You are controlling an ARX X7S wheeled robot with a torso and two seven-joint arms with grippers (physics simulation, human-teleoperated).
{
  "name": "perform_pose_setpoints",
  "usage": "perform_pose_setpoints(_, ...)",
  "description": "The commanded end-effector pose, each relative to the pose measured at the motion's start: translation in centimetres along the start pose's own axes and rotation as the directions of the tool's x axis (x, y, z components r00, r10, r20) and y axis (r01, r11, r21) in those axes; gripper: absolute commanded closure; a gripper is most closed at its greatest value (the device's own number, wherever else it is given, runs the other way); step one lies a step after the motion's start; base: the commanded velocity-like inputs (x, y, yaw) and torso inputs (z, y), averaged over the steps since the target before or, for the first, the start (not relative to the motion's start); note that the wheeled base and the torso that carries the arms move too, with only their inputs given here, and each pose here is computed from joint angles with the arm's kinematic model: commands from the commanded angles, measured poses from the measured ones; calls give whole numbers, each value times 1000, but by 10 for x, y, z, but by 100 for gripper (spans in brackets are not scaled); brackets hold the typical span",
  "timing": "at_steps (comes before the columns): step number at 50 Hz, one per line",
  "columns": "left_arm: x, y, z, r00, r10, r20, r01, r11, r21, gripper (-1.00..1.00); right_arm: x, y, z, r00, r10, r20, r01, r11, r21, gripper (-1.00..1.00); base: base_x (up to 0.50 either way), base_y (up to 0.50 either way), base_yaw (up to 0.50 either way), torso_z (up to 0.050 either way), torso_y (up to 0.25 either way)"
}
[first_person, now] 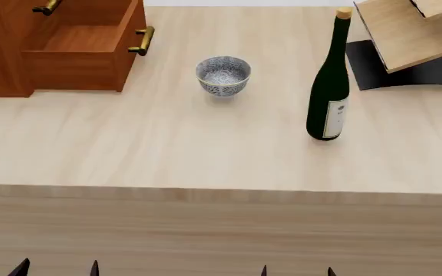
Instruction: Put the bowl in the bottom drawer of the cabinet.
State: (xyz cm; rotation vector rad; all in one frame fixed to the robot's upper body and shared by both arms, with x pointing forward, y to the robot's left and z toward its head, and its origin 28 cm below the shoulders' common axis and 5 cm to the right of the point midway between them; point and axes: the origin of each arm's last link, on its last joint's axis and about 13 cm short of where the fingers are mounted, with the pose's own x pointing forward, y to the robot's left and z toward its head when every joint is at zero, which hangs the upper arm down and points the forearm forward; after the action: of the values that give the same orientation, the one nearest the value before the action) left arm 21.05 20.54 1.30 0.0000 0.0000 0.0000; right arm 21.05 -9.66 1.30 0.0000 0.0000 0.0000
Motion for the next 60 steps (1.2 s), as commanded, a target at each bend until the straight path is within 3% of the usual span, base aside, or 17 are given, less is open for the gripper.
perform_pose_setpoints(1,0,0,0,1000,0,0,0,1000,10,-100,0,0,0,1000,0,0,0,1000,-9,-100,0,0,0,0,0)
perform_pose_setpoints(15,-7,-5,5,1000,-30,9,30,1000,2,-100,-3,-3,2,999,-29,-26,29,1000,-8,-100,0,0,0,0,0)
perform_pose_setpoints(23,-8,-5,23,1000,-11,25,12,1000,-3,-100,-1,-4,17,999,-22,-37,22,1000,-9,-100,0,0,0,0,0)
perform_pose_setpoints(34,-5,-7,64,998,-26,57,25,1000,15,-100,3,-7,54,1000,-3,-31,2,999,-49,-100,0,0,0,0,0)
perform_pose_setpoints(43,3,-7,76,996,-22,81,20,999,27,-100,9,-12,80,1000,13,-20,-14,996,-93,-100,0,0,0,0,0)
perform_pose_setpoints(44,13,-12,114,985,-59,162,54,998,36,-100,21,-20,127,995,33,91,-23,994,-108,-100,0,0,0,0,0)
perform_pose_setpoints(45,12,-12,113,992,-56,112,51,998,47,-100,19,-21,124,1000,21,0,-21,993,-119,-100,0,0,0,0,0)
perform_pose_setpoints(51,15,-10,123,988,-51,143,45,998,43,-100,19,-21,138,999,26,27,-22,989,-147,-100,0,0,0,0,0)
perform_pose_setpoints(52,18,-14,138,981,-68,181,58,997,60,-100,24,-23,156,998,32,47,-24,986,-168,-100,0,0,0,0,0)
perform_pose_setpoints(60,18,-15,147,976,-74,202,62,996,68,-100,25,-25,163,998,30,50,-20,984,-176,-100,0,0,0,0,0)
